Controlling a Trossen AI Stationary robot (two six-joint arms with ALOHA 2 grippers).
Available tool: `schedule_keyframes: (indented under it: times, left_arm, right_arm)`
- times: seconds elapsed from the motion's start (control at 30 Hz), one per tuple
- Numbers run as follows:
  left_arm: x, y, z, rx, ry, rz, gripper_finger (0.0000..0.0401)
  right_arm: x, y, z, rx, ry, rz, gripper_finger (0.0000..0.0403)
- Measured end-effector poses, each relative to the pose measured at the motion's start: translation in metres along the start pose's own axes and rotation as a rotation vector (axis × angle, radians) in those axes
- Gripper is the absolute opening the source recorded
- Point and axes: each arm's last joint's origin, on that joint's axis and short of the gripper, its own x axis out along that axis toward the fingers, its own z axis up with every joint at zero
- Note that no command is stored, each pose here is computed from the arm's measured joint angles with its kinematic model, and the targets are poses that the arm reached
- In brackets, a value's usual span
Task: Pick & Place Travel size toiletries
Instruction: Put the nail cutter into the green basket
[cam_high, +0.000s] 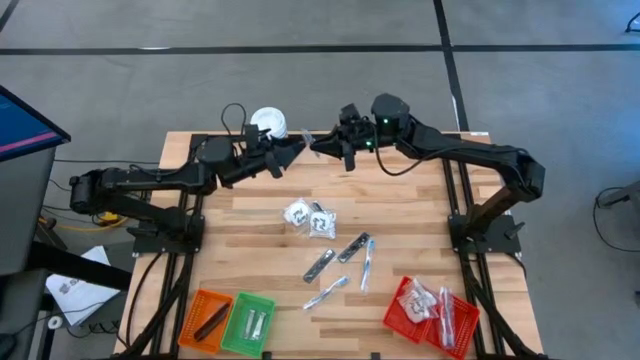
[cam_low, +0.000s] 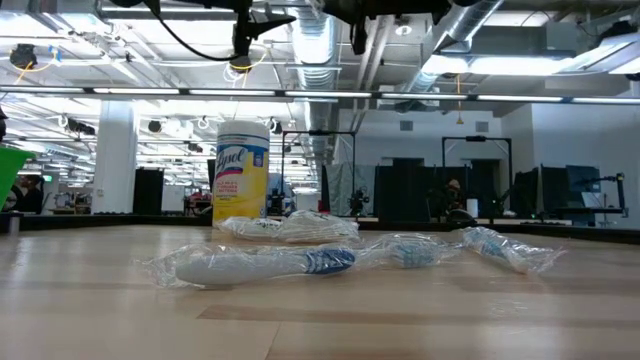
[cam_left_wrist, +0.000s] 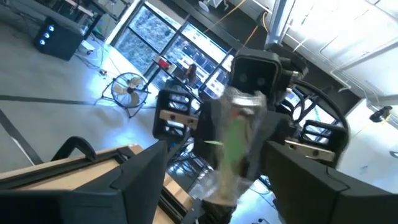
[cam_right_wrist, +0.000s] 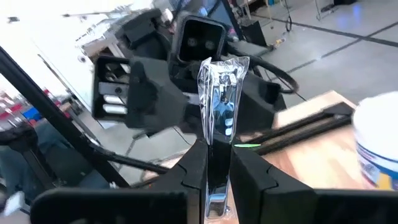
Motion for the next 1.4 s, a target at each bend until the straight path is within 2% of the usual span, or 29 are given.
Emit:
schedule_keyframes:
  times: [0.43, 0.53, 0.63, 0.83, 1.1, 1.4]
  left_arm:
    - [0.0, -0.001, 0.001, -0.008, -0.007, -0.008, 0.025]
    - [-0.002, -0.009, -0.005, -0.052, 0.02, -0.045, 0.0249]
    - [-0.004, -0.016, -0.011, -0.022, 0.031, -0.058, 0.0246]
    - [-0.002, -0.01, -0.006, 0.003, -0.008, -0.012, 0.0241]
    - [0.0, -0.006, -0.006, 0.01, 0.001, -0.02, 0.0238]
    - [0.007, -0.004, -0.013, 0.004, 0.024, -0.05, 0.0201]
  right_arm:
    - [0.001, 0.0, 0.001, 0.041, -0.036, -0.039, 0.0042]
    - [0.002, 0.002, 0.0, 0.054, -0.031, -0.033, 0.0042]
    - [0.004, 0.005, -0.003, 0.06, -0.011, -0.029, 0.0042]
    - [0.008, 0.014, -0.008, 0.062, 0.013, -0.006, 0.0042]
    - [0.01, 0.017, -0.01, 0.061, 0.018, 0.003, 0.0042]
    - [0.01, 0.016, -0.011, 0.059, 0.022, -0.018, 0.0042]
